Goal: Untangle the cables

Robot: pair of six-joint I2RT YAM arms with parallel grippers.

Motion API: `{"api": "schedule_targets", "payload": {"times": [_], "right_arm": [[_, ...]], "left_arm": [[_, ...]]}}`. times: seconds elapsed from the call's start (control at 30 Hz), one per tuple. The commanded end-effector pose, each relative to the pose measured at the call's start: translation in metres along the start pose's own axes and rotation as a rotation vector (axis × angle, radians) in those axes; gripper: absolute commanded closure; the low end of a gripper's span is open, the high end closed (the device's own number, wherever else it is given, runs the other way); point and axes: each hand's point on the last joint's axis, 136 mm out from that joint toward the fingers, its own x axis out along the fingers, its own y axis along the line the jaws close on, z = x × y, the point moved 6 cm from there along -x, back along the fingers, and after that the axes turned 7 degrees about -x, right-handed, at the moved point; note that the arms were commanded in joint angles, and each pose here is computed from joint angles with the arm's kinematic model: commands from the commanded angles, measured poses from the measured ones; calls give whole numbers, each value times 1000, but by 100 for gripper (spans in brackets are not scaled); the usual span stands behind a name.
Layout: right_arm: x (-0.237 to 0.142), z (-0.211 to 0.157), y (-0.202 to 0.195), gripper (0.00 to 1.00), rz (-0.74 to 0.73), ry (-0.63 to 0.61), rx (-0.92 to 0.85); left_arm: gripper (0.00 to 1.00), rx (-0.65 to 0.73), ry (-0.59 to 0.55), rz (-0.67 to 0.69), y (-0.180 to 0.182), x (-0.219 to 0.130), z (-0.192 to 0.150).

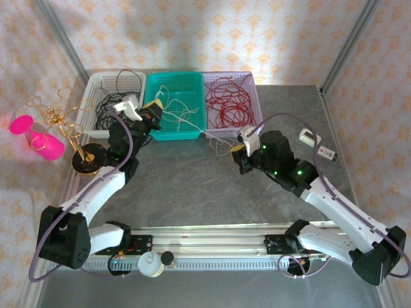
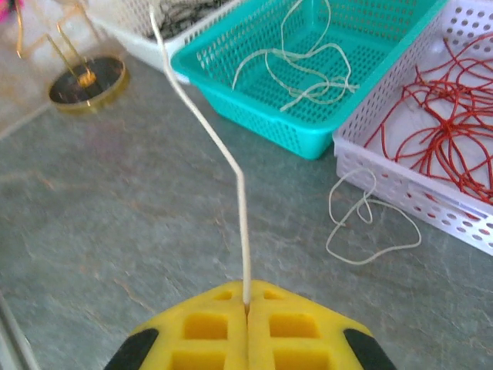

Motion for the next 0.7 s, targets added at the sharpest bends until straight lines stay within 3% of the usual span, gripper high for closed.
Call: {"api": "schedule_targets", "payload": {"times": [0.0,0.27,0.4,0.5,0.67], "right_arm": [[-2,-4,-1,100,-12,1,-126],[20,-36,12,100,104,118,-187],[30,-41,8,100,68,138,-148],[39,-26,-3,99,-35,56,26],[48,-14,-15,96,-71,-175,568]], "left_arm": [[100,63,-82,-20,-19,1,35],[100,86,-197,-87,-54,9,87],[100,68,-257,-181,-79,7,108],[100,72,-311,-243,-93,2,120],[100,99,-402,-247,-103,-11,137]]}}
